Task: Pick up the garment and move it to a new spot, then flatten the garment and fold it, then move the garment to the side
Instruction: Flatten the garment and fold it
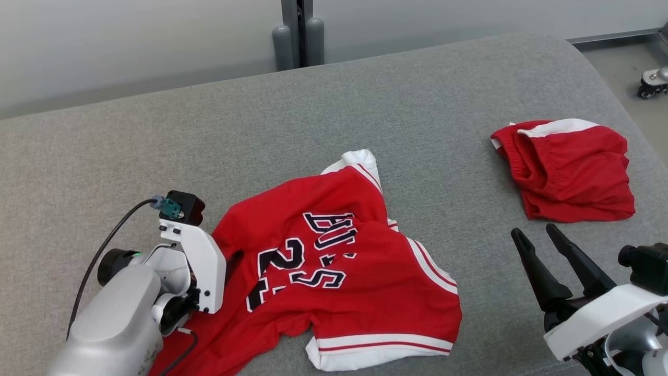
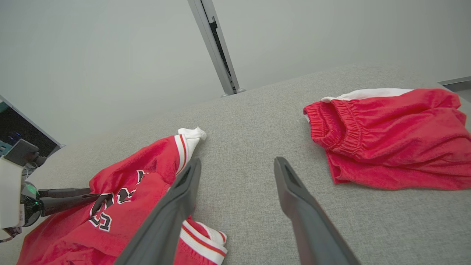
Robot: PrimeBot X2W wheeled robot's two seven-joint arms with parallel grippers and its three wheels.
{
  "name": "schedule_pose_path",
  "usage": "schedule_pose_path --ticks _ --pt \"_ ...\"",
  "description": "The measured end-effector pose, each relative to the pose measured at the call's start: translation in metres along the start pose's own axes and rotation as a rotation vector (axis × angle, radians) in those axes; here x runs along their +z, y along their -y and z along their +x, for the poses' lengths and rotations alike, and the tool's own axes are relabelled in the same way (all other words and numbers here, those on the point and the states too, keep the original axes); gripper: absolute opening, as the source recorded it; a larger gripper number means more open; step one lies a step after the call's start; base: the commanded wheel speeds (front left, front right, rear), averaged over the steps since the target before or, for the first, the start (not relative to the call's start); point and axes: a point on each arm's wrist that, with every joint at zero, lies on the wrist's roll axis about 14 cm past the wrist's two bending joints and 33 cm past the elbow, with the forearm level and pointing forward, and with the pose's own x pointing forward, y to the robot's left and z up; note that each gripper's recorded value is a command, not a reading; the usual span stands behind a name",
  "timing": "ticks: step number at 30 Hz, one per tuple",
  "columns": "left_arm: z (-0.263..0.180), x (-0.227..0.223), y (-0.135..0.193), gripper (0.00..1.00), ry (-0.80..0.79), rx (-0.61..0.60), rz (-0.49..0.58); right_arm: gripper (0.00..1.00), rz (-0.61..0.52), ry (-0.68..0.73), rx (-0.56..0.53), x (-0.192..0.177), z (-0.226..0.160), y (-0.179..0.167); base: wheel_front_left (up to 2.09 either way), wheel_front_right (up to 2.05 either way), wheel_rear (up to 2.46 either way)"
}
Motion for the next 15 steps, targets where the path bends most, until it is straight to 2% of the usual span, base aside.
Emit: schedule_pose_path --ticks 1,2,5,9,15 --pt "0.001 0.0 0.0 0.37 -0.001 0.0 -0.001 1.0 0.001 0.0 -0.001 0.0 0.0 0.0 0.0 0.0 0.0" --pt "0.001 0.0 0.0 0.0 0.006 0.001 0.002 1.0 0.001 0.0 -0.003 0.0 0.0 0.001 0.0 0.0 0.0" --pt "0.001 0.009 -0.003 0.0 0.044 0.011 0.038 1.0 0.002 0.005 -0.004 0.001 -0.001 0.001 0.0 0.0 0.0" --pt "-0.003 0.038 -0.01 0.0 0.152 0.029 0.029 1.0 0.002 0.005 -0.007 0.0 0.0 0.002 0.0 0.0 0.0" --pt "-0.015 0.09 -0.053 0.0 0.289 0.116 -0.01 1.0 0.006 -0.002 -0.011 -0.003 0.006 0.003 0.0 0.0 0.0"
